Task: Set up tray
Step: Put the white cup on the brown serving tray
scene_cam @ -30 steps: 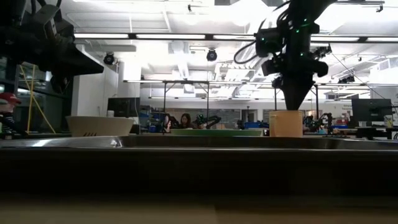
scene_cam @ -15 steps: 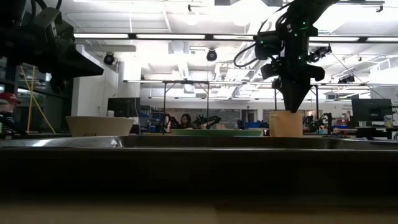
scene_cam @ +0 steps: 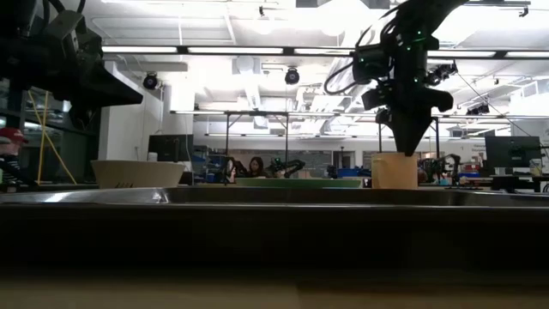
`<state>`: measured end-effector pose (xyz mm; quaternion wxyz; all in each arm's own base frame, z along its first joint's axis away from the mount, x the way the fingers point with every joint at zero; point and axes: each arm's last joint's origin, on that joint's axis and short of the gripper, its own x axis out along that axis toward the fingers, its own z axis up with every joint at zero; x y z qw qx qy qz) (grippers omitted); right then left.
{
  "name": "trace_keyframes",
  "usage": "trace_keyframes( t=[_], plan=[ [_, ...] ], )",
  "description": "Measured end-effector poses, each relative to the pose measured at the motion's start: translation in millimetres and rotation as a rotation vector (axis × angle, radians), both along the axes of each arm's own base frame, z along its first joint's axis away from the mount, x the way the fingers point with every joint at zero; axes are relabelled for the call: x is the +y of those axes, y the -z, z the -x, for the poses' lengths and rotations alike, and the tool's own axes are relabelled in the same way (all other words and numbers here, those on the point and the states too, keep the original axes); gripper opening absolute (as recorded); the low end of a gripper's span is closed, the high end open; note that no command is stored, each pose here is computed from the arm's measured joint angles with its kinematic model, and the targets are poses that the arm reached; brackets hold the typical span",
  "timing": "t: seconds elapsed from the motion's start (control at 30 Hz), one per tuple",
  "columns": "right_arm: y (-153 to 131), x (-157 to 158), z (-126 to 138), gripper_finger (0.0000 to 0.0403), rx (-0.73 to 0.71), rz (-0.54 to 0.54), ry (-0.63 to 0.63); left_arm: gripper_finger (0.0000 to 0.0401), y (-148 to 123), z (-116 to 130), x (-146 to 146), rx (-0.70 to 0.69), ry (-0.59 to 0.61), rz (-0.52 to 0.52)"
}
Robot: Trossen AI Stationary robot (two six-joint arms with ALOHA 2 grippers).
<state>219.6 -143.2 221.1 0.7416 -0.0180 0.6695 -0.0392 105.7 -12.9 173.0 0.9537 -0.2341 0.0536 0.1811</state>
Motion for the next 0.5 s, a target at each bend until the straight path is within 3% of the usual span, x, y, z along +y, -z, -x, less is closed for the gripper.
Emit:
trace_keyframes(
  t=[0.5],
  plan=[
    [17,-7,-8,0.0088,0.071,0.034,-0.016,0.0031,0,0,0,-0.001,0.0,0.001]
  ],
)
